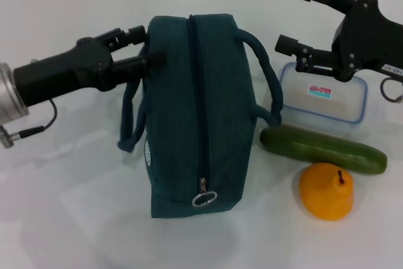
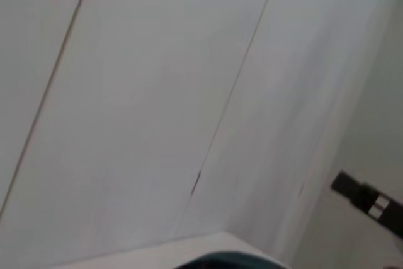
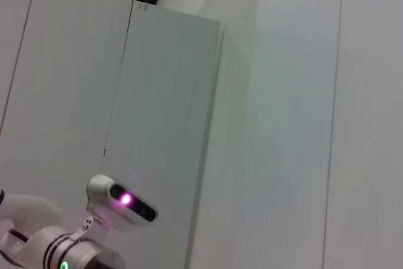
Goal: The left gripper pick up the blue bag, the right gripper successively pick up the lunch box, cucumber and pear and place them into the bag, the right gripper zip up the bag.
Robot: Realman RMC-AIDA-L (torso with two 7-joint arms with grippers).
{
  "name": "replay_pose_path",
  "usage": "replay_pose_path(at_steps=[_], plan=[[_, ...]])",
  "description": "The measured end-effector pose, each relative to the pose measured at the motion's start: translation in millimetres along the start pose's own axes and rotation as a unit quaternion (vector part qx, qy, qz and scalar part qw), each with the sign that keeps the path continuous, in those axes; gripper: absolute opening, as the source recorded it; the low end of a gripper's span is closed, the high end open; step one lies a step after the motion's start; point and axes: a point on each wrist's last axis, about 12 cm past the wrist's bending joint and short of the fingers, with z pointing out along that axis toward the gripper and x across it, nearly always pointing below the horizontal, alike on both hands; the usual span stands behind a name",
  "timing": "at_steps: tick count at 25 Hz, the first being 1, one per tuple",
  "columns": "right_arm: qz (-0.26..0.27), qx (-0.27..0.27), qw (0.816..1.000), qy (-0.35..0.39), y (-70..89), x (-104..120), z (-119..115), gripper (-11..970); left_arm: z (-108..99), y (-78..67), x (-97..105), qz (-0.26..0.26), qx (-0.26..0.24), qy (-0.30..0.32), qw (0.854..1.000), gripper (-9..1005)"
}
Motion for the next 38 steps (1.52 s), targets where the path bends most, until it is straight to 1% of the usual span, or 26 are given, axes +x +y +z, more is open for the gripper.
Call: replay_pose_path(at_steps=[4, 9, 12, 16, 24, 36, 38], plan=[[-0.001, 0.001, 1.0, 0.001, -1.0, 0, 1, 812, 4, -2.1, -1, -0.002, 0.001, 0.017, 1.0, 816], [-0.004, 0.008, 1.0, -0.002, -3.9, -2, 0, 809, 1, -5.5, -8, -0.011, 0.0, 0.019, 1.0, 797], [-0.004, 0.014, 1.0, -0.004, -4.5, -2, -1, 807, 1, -9.1, -12, -0.016, -0.001, 0.032, 0.999, 786], [-0.004, 0.014, 1.0, -0.004, -4.4, -2, -1, 804, 6, -13.3, -10, -0.021, -0.007, 0.052, 0.998, 771], [-0.001, 0.016, 1.0, -0.004, -3.0, -1, -1, 799, 11, -8.8, -8, -0.019, -0.033, 0.064, 0.997, 742], [0.004, 0.021, 1.0, -0.002, 0.2, 2, -5, 791, 11, -8.3, -4, -0.006, -0.03, 0.062, 0.998, 697], [0.006, 0.024, 1.0, -0.001, 1.5, 3, -8, 789, 12, -8.6, -2, -0.008, -0.029, 0.063, 0.998, 620]])
